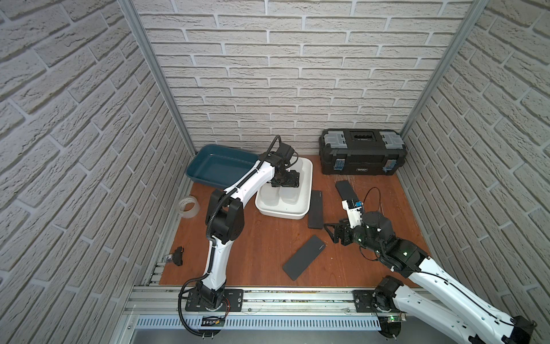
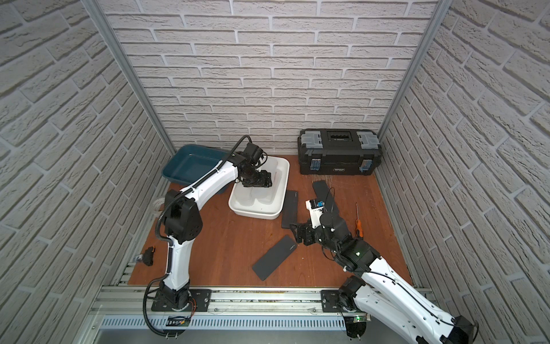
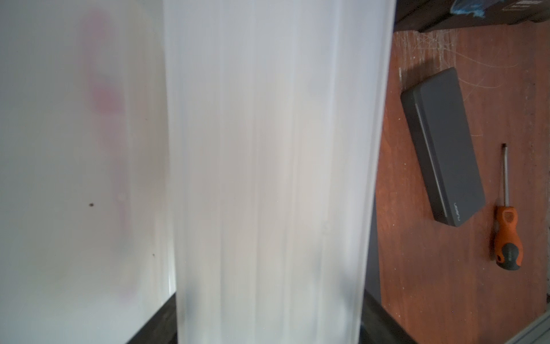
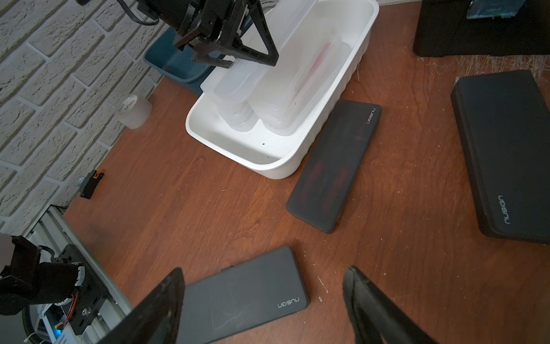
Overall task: Place the pencil cases by color into the storage box
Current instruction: Place the pencil case at the storage box.
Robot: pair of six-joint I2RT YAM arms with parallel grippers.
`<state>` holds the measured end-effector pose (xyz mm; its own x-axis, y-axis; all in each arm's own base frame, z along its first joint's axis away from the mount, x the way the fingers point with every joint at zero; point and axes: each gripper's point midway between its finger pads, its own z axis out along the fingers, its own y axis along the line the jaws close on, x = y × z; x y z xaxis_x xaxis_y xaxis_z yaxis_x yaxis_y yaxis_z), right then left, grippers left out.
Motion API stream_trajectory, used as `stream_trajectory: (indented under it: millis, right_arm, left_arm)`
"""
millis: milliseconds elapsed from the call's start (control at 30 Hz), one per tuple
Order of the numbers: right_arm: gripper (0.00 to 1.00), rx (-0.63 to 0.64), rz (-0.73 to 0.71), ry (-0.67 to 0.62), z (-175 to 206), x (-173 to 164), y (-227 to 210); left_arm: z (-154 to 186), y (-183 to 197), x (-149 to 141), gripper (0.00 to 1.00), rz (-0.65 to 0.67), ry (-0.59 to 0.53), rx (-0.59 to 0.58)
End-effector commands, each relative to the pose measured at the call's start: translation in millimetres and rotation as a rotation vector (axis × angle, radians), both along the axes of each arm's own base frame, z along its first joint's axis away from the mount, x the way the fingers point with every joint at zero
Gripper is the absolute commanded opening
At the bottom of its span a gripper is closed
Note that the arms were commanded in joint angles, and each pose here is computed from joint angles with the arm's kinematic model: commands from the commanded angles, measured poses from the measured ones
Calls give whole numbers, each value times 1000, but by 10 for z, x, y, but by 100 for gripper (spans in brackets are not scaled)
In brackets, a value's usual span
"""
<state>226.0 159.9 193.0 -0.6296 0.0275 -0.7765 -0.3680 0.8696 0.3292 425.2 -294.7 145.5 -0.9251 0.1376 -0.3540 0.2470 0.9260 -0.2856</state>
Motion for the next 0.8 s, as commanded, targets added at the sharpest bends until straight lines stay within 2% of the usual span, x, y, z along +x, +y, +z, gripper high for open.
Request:
stream_trajectory:
  millis: [0,367,767]
  right_arm:
    - [84,-12,6,-25,-5,-10,-26]
    - [84,-7,10,-25,-31,-21,-22]
    - [84,-11,7,-19,-52,-32,-34]
  left_arm:
    - [-1,5,53,75,19,-7,26]
    - [-137,85,130,77,37,6,115]
    - [-152,50,203,87,46,-3,123]
